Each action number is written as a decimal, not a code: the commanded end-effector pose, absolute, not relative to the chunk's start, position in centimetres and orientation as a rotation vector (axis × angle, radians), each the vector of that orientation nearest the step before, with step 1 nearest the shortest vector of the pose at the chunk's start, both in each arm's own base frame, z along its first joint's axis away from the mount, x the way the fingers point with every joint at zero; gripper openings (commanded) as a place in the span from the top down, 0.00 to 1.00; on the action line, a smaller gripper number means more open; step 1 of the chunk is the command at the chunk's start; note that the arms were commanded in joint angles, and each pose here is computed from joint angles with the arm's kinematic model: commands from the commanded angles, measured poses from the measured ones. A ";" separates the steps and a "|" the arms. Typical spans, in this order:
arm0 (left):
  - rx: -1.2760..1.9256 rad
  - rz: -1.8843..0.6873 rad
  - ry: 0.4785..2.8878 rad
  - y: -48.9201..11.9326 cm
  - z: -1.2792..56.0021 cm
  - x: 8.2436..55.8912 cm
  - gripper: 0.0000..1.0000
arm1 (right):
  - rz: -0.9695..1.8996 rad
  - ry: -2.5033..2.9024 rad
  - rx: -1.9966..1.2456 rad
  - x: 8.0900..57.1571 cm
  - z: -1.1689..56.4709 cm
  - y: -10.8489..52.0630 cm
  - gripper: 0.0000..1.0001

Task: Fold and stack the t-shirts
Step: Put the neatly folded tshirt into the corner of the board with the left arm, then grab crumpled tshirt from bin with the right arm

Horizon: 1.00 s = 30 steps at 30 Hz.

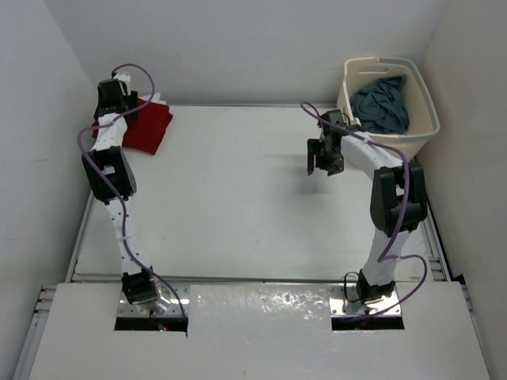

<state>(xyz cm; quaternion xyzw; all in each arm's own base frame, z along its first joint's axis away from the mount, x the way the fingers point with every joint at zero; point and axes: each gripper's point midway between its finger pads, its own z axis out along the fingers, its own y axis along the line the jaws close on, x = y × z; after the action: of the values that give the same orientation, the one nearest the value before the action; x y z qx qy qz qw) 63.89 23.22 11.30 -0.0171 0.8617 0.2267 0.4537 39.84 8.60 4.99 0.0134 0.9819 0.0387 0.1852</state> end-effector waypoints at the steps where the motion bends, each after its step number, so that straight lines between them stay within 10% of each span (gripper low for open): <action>1: -0.203 0.609 2.050 24.6 13.3 64.3 0.17 | 0.151 2.693 0.002 41.8 8.1 9.2 0.34; 20: -0.024 0.259 1.969 14.3 21.2 64.7 0.23 | 0.253 2.504 -0.181 46.1 19.8 11.7 0.29; 30: 0.369 -0.029 2.123 -1.4 20.3 59.7 0.23 | 0.143 2.095 0.397 57.7 26.0 -5.1 0.25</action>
<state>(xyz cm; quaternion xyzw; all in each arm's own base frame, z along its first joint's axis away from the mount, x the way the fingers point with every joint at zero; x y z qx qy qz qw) 62.54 1.34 20.73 0.1108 0.8560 0.0374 0.5035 55.44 2.62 25.46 0.0573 0.8960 0.0867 0.4316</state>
